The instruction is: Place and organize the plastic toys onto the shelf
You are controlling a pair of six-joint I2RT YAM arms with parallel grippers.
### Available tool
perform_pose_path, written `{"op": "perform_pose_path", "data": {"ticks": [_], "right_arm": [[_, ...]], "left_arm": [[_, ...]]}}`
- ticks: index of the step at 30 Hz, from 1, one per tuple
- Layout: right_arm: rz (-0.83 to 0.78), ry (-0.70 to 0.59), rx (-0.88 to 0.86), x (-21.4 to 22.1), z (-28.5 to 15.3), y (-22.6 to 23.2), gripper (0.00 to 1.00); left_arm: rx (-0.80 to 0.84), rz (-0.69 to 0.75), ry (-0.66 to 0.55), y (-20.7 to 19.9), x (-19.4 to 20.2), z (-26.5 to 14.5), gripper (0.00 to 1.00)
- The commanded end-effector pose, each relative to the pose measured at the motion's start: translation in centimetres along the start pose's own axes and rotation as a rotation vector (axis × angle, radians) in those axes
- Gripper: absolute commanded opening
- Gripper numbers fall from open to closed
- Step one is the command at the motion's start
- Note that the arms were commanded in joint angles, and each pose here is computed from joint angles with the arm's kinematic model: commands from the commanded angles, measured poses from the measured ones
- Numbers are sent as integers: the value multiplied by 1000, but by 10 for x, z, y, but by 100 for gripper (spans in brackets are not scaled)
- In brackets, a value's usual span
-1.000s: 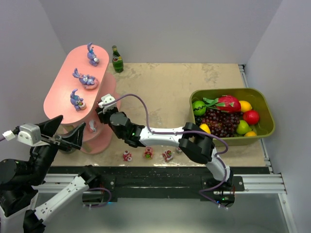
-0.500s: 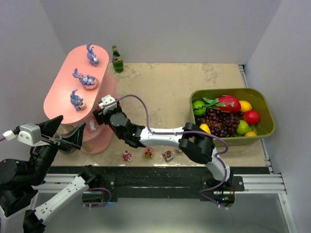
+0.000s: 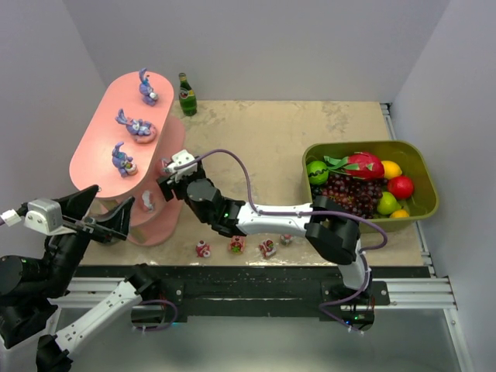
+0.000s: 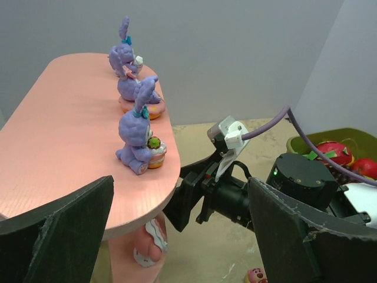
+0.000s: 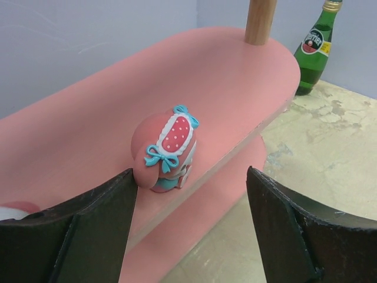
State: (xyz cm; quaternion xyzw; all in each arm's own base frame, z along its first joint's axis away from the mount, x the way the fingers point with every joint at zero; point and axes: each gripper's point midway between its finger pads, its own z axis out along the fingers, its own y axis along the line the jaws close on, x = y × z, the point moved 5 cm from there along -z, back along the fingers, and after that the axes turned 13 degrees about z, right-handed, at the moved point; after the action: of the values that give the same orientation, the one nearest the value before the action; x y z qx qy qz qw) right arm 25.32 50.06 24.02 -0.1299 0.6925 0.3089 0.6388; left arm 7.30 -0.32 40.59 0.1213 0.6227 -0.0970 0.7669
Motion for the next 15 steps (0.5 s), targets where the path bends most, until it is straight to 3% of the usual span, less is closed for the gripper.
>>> {"op": "perform_pose_path", "data": {"ticks": [1,15], "right_arm": [[25,-9,-32,-15,-14,0,77],[42,-28,-1,-23,-28,-12,75]], "left_arm": [[-13,-26,-17,2,-9,-2,100],[-6,-41,-21,2,-10,-4,99]]}}
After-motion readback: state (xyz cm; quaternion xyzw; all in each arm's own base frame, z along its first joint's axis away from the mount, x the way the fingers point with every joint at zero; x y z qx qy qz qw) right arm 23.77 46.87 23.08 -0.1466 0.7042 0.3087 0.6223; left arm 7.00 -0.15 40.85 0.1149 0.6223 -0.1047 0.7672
